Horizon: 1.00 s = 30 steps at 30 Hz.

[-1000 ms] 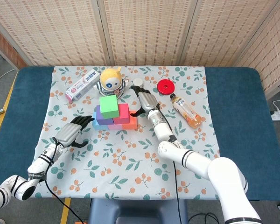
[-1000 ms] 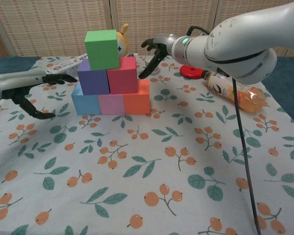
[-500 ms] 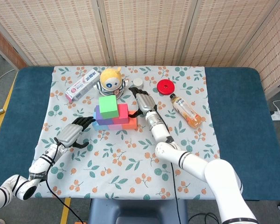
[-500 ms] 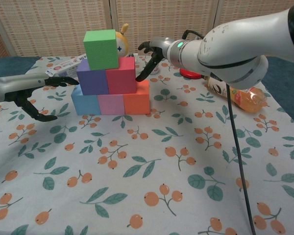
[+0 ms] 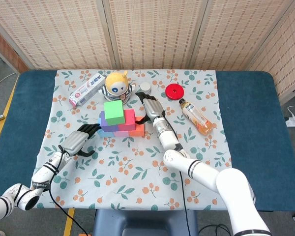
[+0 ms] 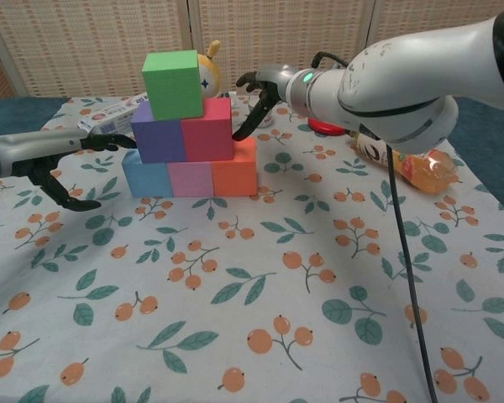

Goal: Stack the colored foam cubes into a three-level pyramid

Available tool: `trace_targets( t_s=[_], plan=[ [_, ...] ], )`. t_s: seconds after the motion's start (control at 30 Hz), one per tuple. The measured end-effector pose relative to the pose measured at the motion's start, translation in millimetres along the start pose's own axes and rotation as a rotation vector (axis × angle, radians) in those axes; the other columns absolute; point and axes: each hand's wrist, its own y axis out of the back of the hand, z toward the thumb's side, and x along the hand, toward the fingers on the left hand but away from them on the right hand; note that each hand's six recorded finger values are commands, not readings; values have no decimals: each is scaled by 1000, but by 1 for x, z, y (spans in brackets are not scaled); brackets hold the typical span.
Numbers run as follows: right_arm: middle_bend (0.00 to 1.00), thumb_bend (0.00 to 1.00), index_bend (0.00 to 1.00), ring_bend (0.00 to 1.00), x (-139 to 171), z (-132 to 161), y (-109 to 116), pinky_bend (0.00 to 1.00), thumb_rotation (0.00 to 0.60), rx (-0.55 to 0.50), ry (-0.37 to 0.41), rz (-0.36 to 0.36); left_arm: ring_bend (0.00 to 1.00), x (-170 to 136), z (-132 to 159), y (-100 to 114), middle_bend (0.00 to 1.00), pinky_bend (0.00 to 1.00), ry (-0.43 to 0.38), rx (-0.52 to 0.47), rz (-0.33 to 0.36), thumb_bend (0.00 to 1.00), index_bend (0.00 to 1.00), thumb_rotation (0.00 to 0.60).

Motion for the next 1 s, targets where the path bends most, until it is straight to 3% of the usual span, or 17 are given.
trace_targets(
  t_s=[0.33, 0.57, 0.8, 1.0],
  plan=[
    [0, 0, 0, 0, 4, -10, 12, 0, 600, 38, -7, -10, 0, -6, -8, 2, 0, 0, 21, -20, 17, 327, 14, 600],
    [0, 0, 0, 0, 13, -30, 26, 0, 600, 97, -35, -14, 0, -26, -35, -7, 0, 0, 96, -48, 11, 324, 21, 600],
    [0, 0, 0, 0, 13, -47, 20, 0, 600, 138, -77, -6, 0, -33, -50, -24, 0, 0, 145, -56, -34, 323, 24, 600],
    [0, 0, 0, 0, 8, -48, 6, 0, 600, 152, -87, 0, 0, -22, -43, -28, 0, 0, 132, -58, -41, 324, 24, 600]
  ],
)
